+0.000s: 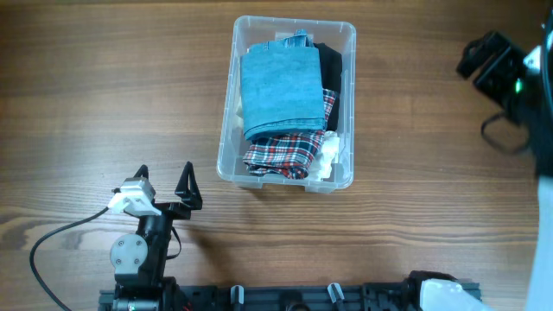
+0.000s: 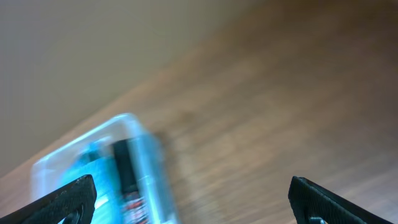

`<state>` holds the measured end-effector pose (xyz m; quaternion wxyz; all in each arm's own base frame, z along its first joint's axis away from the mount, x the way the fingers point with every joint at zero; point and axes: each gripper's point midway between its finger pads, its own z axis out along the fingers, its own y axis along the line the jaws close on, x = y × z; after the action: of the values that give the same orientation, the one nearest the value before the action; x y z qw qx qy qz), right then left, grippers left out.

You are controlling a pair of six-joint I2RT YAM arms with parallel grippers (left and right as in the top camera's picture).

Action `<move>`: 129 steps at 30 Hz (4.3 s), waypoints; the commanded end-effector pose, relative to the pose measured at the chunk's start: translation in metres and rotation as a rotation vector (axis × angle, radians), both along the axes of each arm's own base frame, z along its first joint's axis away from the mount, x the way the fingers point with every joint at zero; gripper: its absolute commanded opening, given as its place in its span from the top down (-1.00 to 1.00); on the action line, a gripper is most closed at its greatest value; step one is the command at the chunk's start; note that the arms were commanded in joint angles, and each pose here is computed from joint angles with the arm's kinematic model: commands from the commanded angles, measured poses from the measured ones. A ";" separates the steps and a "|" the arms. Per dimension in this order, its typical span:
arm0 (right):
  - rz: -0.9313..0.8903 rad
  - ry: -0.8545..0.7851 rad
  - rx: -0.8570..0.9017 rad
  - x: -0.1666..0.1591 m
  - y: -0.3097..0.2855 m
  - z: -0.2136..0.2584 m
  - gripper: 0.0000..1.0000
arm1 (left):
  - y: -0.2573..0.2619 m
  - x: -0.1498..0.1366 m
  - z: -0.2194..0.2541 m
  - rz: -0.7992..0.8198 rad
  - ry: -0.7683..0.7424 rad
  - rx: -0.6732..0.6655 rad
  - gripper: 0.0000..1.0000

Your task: Pack container

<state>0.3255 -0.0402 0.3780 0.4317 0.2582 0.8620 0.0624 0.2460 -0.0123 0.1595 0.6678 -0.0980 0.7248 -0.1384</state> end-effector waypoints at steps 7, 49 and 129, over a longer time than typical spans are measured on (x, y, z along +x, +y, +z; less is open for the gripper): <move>-0.013 -0.212 -0.043 -0.082 0.009 0.043 -1.00 | 0.004 0.000 -0.002 0.019 -0.002 0.024 -1.00; 0.505 -0.895 -0.347 -0.093 0.090 -0.145 -1.00 | 0.004 0.000 -0.002 0.019 -0.002 0.024 -0.99; 0.558 -0.709 -0.404 -0.085 0.089 -0.199 -0.99 | 0.004 0.000 -0.002 0.019 -0.002 0.024 -1.00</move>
<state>0.2420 0.0441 0.1772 0.7048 -0.0987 0.6977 0.0814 0.2460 -0.0123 0.1594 0.6679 -0.0971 0.7250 -0.1373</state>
